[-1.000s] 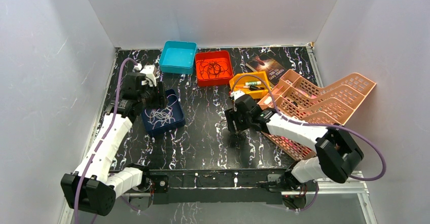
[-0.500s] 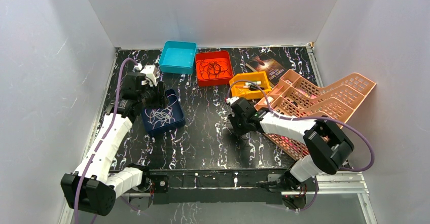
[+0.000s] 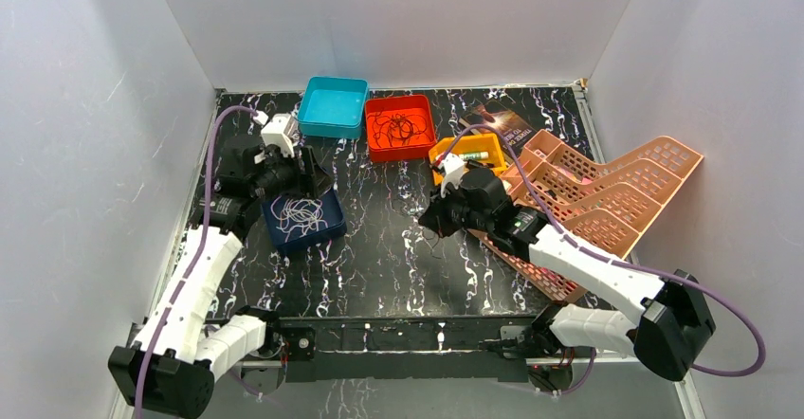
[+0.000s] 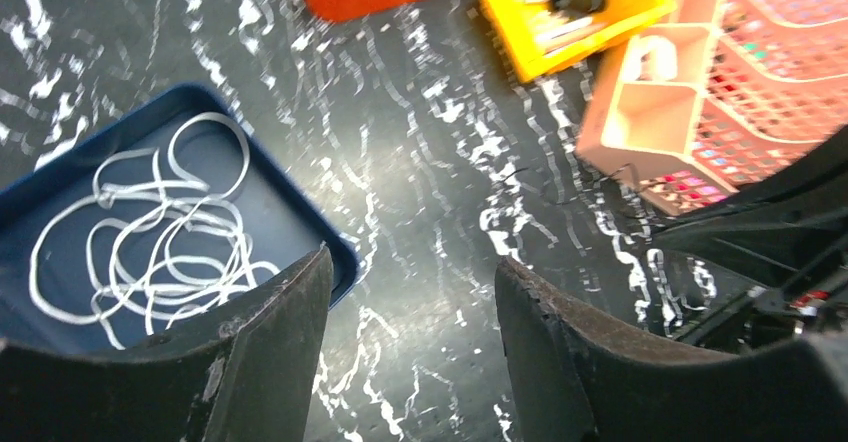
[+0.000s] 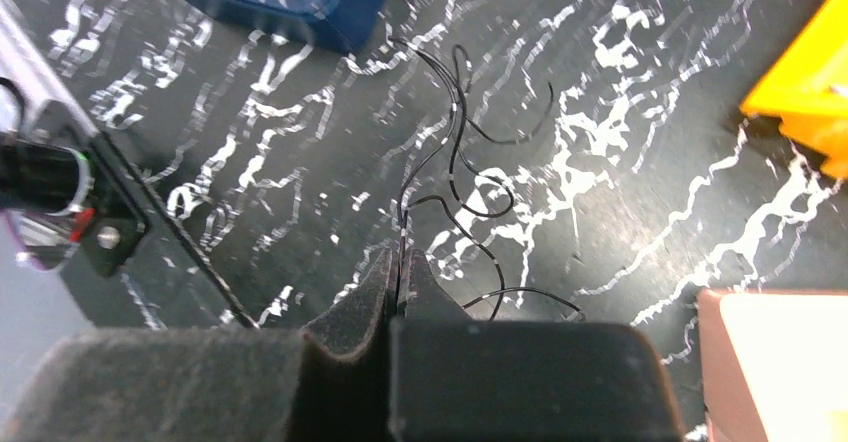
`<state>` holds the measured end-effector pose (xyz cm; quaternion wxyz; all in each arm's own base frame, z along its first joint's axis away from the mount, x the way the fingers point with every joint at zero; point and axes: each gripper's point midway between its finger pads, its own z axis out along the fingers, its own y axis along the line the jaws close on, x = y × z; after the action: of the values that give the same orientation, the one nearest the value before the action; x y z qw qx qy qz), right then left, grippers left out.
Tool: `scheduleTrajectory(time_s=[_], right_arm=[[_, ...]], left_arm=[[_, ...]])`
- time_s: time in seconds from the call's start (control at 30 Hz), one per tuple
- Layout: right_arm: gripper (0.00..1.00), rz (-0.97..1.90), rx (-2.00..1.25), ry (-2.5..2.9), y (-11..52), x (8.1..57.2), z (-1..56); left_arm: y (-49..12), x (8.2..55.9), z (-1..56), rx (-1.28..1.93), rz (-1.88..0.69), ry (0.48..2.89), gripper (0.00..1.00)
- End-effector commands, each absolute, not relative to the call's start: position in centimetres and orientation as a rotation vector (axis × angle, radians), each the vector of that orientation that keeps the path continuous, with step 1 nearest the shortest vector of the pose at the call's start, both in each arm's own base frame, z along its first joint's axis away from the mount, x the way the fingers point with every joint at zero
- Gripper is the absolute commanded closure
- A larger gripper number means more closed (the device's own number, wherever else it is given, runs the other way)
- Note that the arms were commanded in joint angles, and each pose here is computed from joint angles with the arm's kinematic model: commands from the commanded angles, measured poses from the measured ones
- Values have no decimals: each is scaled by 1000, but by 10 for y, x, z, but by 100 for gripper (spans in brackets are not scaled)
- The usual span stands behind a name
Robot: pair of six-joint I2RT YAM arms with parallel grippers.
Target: Untangle the cables
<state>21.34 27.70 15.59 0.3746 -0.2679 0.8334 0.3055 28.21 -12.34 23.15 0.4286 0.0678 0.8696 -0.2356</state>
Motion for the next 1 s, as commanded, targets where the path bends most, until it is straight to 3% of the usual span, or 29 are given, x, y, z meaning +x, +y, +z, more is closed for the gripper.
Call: scheduleTrajectory(time_s=[0.0,0.23,0.47,0.97], right_arm=[[100,999,-663,1947,304,210,214],[100,1159,-823,1784,323,190,246],[100,1303,-845,1624,335,178,283],[100,1468,-836,1448,360,179,335]], left_arm=[[-148,276,289,295,-757,1909,38],[-175,266,330,432,-937,1696,26],[-196,252,333,546,-1126,1661,14],[-215,225,333,612,-1355,1586,11]])
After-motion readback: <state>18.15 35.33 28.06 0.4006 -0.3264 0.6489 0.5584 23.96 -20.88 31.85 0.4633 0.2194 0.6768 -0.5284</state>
